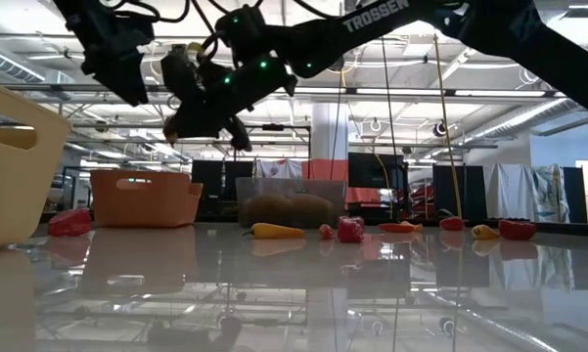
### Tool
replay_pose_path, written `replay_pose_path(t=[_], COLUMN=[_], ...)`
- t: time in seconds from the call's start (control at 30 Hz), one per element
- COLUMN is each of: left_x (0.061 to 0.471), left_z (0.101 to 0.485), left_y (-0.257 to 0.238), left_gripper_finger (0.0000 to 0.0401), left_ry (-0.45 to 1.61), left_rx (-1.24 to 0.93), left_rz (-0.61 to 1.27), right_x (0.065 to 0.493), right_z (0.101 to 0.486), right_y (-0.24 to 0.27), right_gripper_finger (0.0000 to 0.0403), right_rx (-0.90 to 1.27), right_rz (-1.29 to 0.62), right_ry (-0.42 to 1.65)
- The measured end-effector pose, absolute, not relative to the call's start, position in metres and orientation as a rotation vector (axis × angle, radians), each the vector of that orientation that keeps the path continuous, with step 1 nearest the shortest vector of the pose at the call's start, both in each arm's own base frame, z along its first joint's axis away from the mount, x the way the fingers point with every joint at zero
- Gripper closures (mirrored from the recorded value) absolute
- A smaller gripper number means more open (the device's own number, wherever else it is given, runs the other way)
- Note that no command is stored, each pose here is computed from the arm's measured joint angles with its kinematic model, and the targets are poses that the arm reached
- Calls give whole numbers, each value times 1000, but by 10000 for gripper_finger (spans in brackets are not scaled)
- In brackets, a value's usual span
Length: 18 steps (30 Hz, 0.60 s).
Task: Sort produce into baskets
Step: Put the yellow chili pepper into the orange bin
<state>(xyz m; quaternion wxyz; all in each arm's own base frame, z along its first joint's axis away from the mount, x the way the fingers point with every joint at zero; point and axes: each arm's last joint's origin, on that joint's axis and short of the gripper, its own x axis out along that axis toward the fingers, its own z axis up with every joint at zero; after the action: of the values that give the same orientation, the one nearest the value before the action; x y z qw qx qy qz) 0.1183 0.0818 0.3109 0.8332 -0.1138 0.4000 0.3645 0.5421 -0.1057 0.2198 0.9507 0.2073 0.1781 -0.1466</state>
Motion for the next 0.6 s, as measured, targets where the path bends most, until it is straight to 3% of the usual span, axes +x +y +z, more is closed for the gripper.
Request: replay_pose_path(t=[0.43, 0.6], left_x=[118, 118], left_z=[310, 311], left_y=[82, 82], left_gripper_finger=[168, 168], left_ry=[849, 846], left_rx=[-257, -264], left_rz=[779, 783], right_x=[538, 522], right_z=[219, 245], right_y=[-115, -129], right_gripper_finger=[300, 293], right_rx=[421, 473], right_rz=[-271, -190], right_ry=[410, 476])
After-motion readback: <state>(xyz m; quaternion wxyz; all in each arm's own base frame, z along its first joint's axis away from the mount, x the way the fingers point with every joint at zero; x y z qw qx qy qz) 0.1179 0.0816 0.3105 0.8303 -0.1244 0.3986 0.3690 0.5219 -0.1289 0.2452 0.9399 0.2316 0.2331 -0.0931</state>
